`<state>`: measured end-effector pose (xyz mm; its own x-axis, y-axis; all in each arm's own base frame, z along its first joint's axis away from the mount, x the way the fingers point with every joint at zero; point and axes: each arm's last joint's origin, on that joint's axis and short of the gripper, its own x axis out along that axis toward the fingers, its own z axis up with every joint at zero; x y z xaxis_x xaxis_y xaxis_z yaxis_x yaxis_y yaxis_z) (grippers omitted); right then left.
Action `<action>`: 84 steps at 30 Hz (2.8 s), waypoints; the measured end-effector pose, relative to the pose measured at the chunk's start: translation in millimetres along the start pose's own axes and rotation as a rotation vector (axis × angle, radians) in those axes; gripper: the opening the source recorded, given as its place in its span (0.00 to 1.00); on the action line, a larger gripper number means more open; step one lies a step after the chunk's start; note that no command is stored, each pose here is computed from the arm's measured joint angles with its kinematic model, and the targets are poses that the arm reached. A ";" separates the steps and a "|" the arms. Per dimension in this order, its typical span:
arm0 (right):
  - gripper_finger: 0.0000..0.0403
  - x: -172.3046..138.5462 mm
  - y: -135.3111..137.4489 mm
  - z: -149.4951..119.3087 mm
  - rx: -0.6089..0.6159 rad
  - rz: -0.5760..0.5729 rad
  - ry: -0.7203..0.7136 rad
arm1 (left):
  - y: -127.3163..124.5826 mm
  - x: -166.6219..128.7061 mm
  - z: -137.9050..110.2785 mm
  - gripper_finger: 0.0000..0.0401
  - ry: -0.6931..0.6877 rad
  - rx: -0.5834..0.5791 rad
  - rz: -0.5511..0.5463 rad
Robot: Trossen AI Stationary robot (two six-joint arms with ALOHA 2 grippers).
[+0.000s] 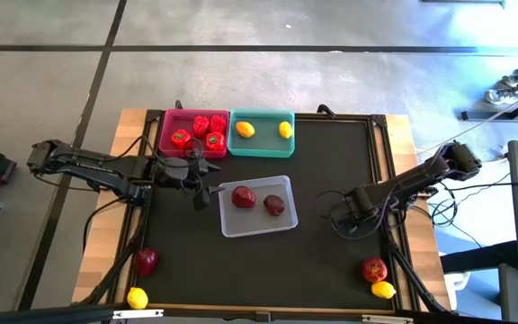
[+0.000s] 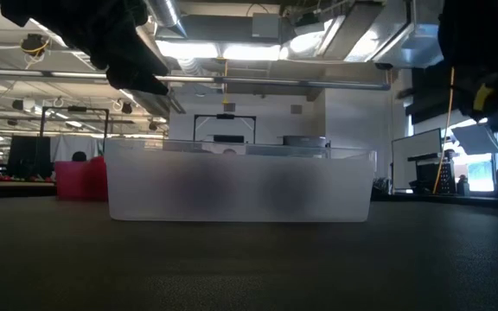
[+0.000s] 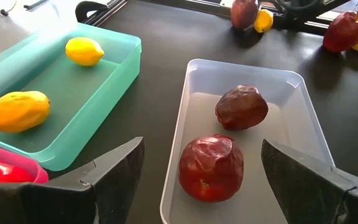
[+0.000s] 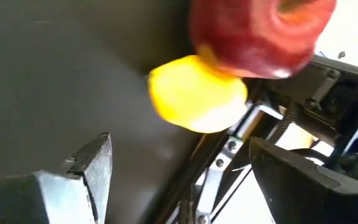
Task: Sort produce into baskets
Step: Put the yellow lemon into the blue bin
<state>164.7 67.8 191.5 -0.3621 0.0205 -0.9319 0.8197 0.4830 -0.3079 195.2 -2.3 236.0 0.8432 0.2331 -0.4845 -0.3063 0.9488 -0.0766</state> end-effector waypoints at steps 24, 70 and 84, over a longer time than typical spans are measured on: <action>0.73 41.2 9.2 12.5 0.126 -0.108 -0.107 | 0.1 0.0 -0.3 0.79 0.003 0.039 0.001; 0.30 -55.3 62.5 38.8 -0.325 0.325 -0.476 | 0.0 0.0 -0.2 0.79 0.002 -0.006 0.000; 0.30 -100.1 41.3 91.2 -0.346 0.317 -0.574 | -0.2 -0.1 -0.2 0.79 0.001 -0.101 -0.001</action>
<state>275.3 5.8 254.5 0.2352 -0.2101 -0.9490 0.6255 0.7800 -0.0176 195.1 -2.6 235.9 0.8430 0.2315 -0.4855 -0.3484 0.9227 -0.1648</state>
